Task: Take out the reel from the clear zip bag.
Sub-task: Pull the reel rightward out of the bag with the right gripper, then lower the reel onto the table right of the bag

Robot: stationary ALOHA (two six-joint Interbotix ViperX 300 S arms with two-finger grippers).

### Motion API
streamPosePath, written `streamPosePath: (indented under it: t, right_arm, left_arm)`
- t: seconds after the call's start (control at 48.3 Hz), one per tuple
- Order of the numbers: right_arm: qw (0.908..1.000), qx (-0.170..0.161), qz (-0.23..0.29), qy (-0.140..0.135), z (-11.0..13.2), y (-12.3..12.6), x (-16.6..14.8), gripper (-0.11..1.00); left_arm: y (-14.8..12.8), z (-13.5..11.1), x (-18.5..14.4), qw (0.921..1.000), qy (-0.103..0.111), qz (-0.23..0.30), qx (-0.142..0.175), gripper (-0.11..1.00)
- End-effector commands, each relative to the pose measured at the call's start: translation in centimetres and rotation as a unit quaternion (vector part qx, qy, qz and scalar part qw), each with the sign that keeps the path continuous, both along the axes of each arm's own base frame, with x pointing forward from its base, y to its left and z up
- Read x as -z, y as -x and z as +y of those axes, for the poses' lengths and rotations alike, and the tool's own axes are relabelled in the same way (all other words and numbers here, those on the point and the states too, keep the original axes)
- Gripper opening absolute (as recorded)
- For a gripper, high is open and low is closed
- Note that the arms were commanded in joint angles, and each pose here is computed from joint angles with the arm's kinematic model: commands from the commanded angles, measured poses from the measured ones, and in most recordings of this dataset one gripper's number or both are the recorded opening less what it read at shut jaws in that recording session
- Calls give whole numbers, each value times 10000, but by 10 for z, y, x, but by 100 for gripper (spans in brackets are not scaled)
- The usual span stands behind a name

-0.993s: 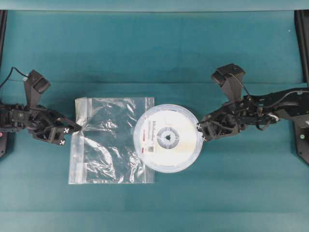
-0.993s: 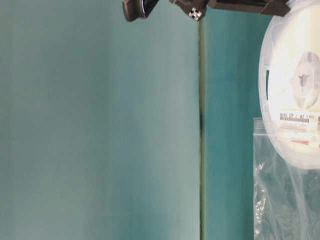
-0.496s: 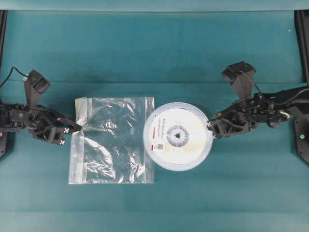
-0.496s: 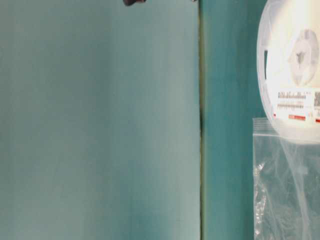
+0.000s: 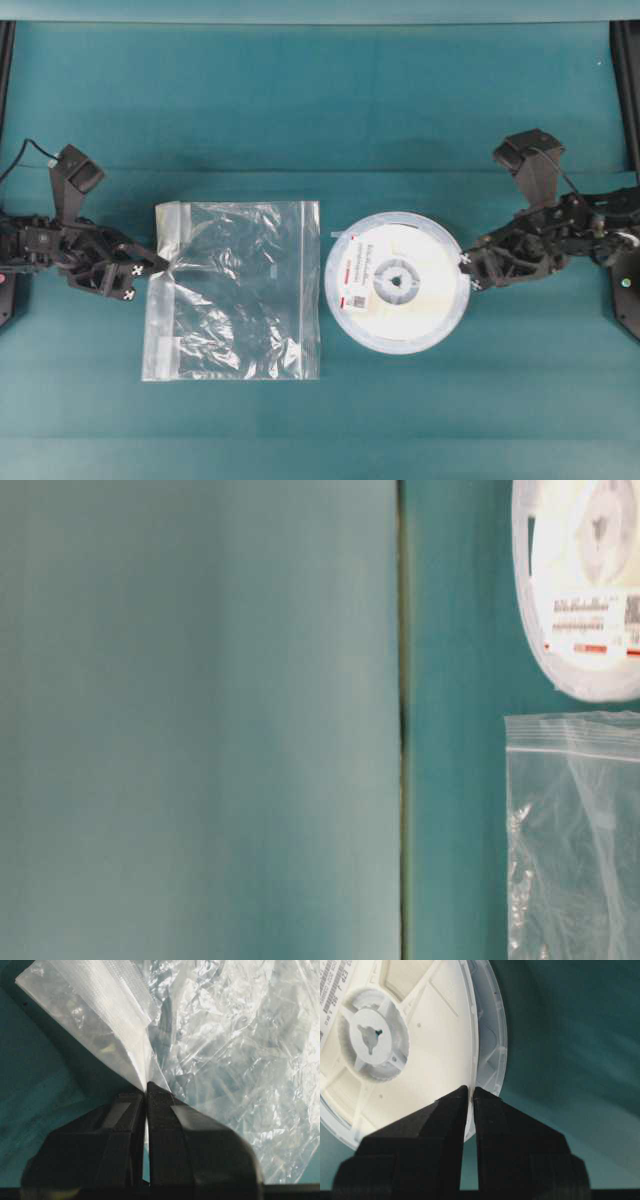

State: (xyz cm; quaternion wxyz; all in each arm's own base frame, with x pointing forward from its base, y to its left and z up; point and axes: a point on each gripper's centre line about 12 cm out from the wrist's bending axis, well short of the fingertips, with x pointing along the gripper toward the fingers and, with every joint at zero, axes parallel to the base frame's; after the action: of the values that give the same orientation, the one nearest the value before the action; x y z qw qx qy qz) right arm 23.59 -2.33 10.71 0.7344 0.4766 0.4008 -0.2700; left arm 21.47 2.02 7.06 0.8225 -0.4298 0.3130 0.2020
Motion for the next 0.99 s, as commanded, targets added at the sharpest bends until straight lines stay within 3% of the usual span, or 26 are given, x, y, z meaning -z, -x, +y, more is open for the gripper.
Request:
streamPosePath:
  t: [0.0, 0.972]
  right_arm:
    - [9999, 46, -115, -11, 0, 1, -5, 7]
    - [9999, 21, -166, -2, 1, -1, -7, 7]
  left_arm:
    - [1, -1, 1, 10000, -7, 47, 27, -1]
    - [-1, 0, 0, 10000, -4, 23, 22, -1]
